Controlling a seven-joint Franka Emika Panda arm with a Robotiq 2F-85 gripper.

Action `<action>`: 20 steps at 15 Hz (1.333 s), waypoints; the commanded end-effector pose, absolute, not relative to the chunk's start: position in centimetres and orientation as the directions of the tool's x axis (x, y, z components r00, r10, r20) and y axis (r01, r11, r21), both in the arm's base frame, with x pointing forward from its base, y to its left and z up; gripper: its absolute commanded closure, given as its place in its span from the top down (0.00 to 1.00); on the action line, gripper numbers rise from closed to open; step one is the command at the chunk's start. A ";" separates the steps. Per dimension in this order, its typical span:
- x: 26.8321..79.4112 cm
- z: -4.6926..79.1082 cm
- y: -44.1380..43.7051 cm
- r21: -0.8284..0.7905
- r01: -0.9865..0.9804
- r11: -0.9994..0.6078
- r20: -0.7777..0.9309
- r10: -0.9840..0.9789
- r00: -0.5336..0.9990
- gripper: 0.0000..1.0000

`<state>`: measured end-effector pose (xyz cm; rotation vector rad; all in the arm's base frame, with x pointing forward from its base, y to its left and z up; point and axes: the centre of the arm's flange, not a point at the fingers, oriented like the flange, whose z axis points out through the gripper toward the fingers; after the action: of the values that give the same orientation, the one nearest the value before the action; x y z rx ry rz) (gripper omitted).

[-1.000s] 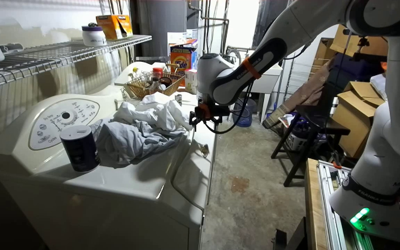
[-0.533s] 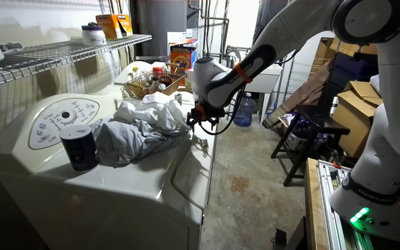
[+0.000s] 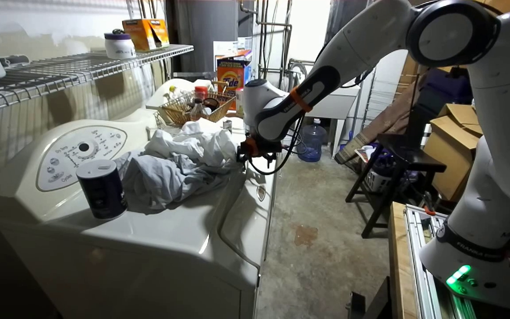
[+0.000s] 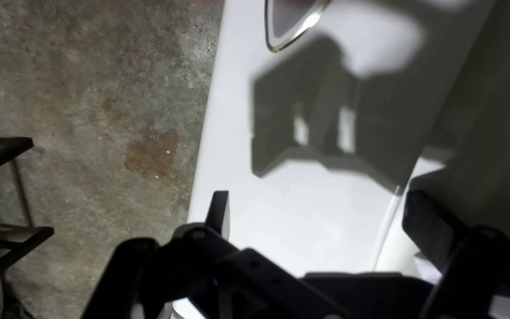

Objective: Open the door of the left washing machine

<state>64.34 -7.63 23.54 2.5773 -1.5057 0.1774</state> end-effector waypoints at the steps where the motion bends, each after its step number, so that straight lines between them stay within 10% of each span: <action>1: 65.9 23.1 -8.3 0.092 -0.882 -0.463 0.168 -0.865 0.472 1.00; 20: 59.1 22.5 -14.2 0.271 -0.893 -0.359 0.125 -0.907 0.403 1.00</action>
<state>64.62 -9.98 23.66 2.4692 -1.5604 0.0979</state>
